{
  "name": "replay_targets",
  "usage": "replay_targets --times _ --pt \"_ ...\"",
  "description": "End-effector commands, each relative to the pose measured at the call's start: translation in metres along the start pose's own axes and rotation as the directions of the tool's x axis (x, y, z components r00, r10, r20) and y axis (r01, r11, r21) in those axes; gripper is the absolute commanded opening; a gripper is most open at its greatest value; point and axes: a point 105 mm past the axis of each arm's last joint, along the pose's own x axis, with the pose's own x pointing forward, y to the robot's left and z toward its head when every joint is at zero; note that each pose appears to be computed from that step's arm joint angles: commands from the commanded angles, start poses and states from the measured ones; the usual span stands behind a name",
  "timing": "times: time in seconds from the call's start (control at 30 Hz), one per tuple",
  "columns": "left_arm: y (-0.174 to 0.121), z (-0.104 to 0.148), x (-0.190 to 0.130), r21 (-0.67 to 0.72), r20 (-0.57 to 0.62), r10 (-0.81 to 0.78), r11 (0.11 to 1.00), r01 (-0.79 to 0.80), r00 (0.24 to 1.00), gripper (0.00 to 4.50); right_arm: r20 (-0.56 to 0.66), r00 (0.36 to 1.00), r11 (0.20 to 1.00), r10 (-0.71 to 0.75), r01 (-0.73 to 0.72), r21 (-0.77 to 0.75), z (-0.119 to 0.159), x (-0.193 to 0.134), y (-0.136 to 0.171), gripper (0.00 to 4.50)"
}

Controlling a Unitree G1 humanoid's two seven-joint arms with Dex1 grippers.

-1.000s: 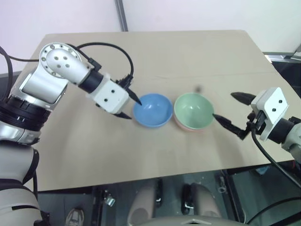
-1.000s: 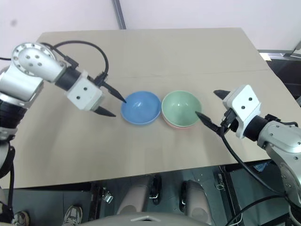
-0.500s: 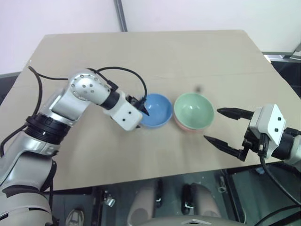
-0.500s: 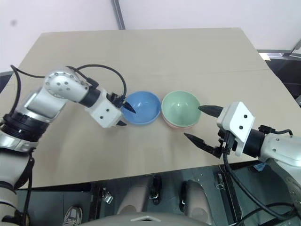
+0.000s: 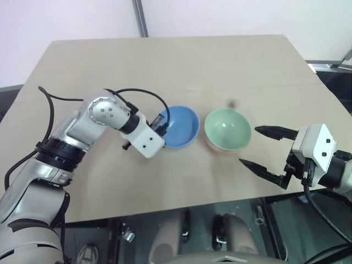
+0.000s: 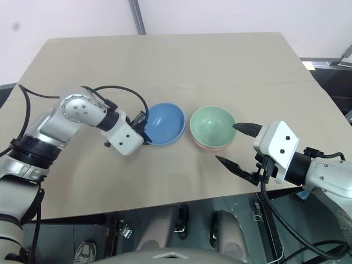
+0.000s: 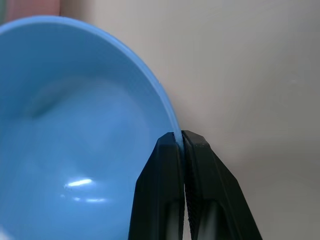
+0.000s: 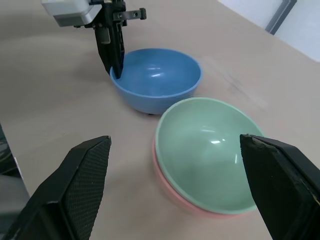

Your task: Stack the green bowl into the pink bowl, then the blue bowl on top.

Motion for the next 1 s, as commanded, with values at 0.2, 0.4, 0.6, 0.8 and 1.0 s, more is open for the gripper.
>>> replay_targets --times 0.2,0.4,0.6,0.8,1.0 --pt "0.046 -0.007 -0.042 0.061 -0.073 0.206 0.978 -0.202 0.976 0.13 0.021 0.999 0.998 -0.024 0.025 -0.055 0.006 -0.002 -0.004 4.5" --pt "0.081 0.026 -0.056 0.146 0.059 0.273 0.949 -0.279 0.96 0.13 0.019 0.999 0.997 -0.05 0.051 -0.063 0.005 -0.002 -0.006 4.5" --pt "0.094 0.053 -0.047 0.254 0.188 0.211 0.933 -0.255 0.959 0.13 0.009 0.996 0.994 -0.084 0.084 -0.066 0.004 -0.006 -0.004 4.5" --pt "0.11 0.068 -0.037 0.305 0.268 0.206 0.909 -0.286 0.941 0.68 -0.002 0.994 0.992 -0.109 0.109 -0.064 0.003 -0.01 0.0 4.5" --pt "0.124 0.068 -0.032 0.227 0.31 0.283 0.905 -0.36 0.908 1.98 -0.011 0.993 0.991 -0.119 0.118 -0.061 0.002 -0.013 0.001 4.5"
